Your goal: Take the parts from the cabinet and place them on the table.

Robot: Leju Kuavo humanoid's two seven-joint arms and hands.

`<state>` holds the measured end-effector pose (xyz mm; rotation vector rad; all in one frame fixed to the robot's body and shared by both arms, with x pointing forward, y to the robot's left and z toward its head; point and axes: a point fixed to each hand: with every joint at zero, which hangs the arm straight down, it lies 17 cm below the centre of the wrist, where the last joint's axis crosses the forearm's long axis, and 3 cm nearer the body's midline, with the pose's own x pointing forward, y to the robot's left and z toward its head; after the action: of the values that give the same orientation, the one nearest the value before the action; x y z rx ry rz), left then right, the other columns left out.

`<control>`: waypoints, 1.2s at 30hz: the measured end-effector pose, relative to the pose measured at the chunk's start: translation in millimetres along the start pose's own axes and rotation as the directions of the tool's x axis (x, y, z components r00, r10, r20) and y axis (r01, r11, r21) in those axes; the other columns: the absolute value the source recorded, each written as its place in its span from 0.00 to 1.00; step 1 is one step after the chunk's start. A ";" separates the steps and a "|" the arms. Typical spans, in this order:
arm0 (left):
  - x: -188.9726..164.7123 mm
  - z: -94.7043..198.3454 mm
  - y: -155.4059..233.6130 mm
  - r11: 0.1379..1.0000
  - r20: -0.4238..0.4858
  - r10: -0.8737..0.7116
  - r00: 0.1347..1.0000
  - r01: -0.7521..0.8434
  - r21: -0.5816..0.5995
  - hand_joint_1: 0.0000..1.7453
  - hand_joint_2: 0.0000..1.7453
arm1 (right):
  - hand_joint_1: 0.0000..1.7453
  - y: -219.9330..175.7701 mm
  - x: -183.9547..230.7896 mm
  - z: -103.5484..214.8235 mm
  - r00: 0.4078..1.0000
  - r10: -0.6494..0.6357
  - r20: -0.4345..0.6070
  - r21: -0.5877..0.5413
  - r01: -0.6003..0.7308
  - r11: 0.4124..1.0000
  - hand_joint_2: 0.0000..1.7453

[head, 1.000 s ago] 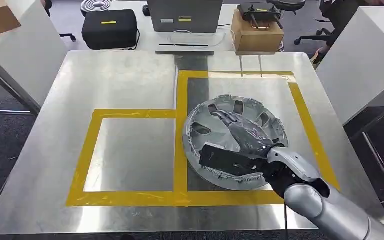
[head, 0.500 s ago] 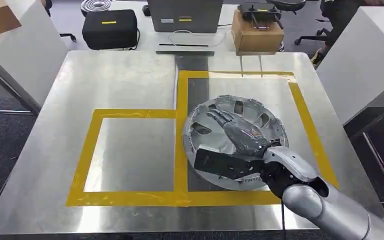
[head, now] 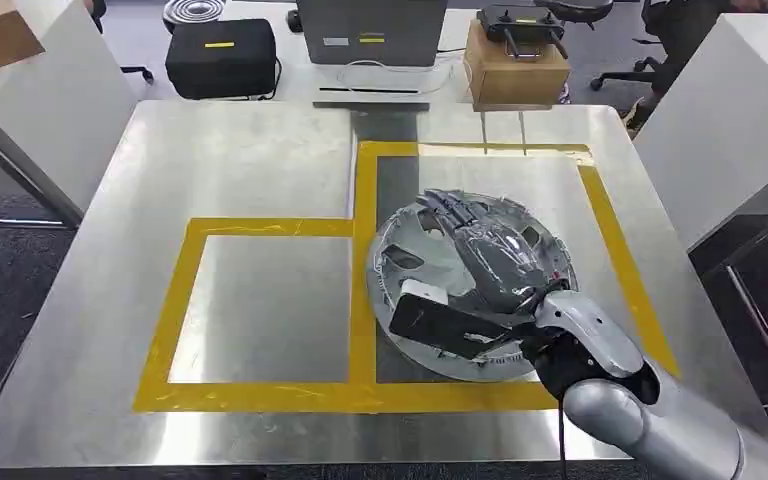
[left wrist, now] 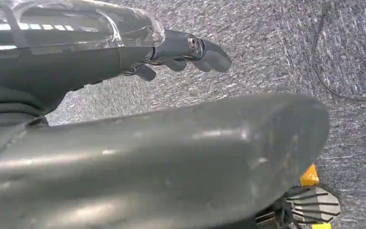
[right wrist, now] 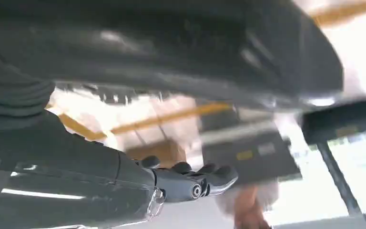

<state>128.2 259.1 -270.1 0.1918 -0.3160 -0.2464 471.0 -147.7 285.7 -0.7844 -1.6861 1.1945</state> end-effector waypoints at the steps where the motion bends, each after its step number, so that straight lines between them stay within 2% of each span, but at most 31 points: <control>1: -0.2 0.0 0.0 1.000 -0.001 -0.001 1.000 0.001 0.000 0.00 0.00 | 0.00 -9.6 2.1 0.9 1.000 -0.008 0.016 -0.050 0.009 0.999 1.00; 3: -0.2 0.0 -0.1 1.000 0.000 -0.005 1.000 0.005 0.000 0.00 0.00 | 0.00 -22.7 1.0 5.4 0.998 -0.055 0.030 -0.120 0.058 0.991 1.00; 5: -0.3 0.0 -0.2 1.000 0.001 -0.009 1.000 0.009 -0.001 0.00 0.00 | 0.00 -42.3 -17.4 11.2 0.995 -0.100 -0.017 -0.218 0.094 0.971 1.00; 8: -1.0 0.4 -1.8 1.000 -0.002 -0.017 1.000 0.017 -0.004 0.00 0.00 | 0.00 -71.9 -78.4 31.6 0.964 -0.229 -0.134 -0.371 0.165 0.914 1.00; 10: -2.3 1.1 -4.1 1.000 -0.003 -0.021 1.000 0.021 -0.007 0.00 0.00 | 0.00 -89.5 -123.8 52.3 0.943 -0.260 -0.210 -0.451 0.143 0.881 1.00; 14: -5.8 2.4 -9.2 0.999 -0.015 -0.029 0.999 0.029 -0.014 0.00 0.00 | 0.00 -131.9 -218.9 113.4 0.876 -0.323 -0.358 -0.606 0.045 0.794 1.00; 18: -9.1 3.9 -14.4 0.999 -0.025 -0.030 0.999 0.029 -0.023 0.00 0.00 | 0.00 -151.2 -288.0 169.2 0.803 -0.303 -0.513 -0.613 -0.095 0.784 1.00; 22: -9.6 4.5 -16.8 0.999 -0.028 -0.029 0.999 0.028 -0.027 0.00 0.00 | 0.00 -167.0 -333.3 217.9 0.724 -0.311 -0.616 -0.618 -0.198 0.761 1.00; 29: -7.5 4.9 -18.8 0.999 -0.025 -0.028 0.999 0.027 -0.030 0.00 0.00 | 0.00 -188.6 -366.3 263.3 0.640 -0.331 -0.693 -0.619 -0.293 0.729 1.00; 36: -9.4 5.0 -19.0 0.999 -0.038 -0.028 0.999 0.027 -0.031 0.00 0.00 | 0.00 -181.5 -407.5 334.0 0.489 -0.351 -0.798 -0.557 -0.376 0.740 1.00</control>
<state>113.9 242.8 -272.4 0.1709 -0.2721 -0.2740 325.7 -685.7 288.7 -1.5434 -1.1204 -0.0548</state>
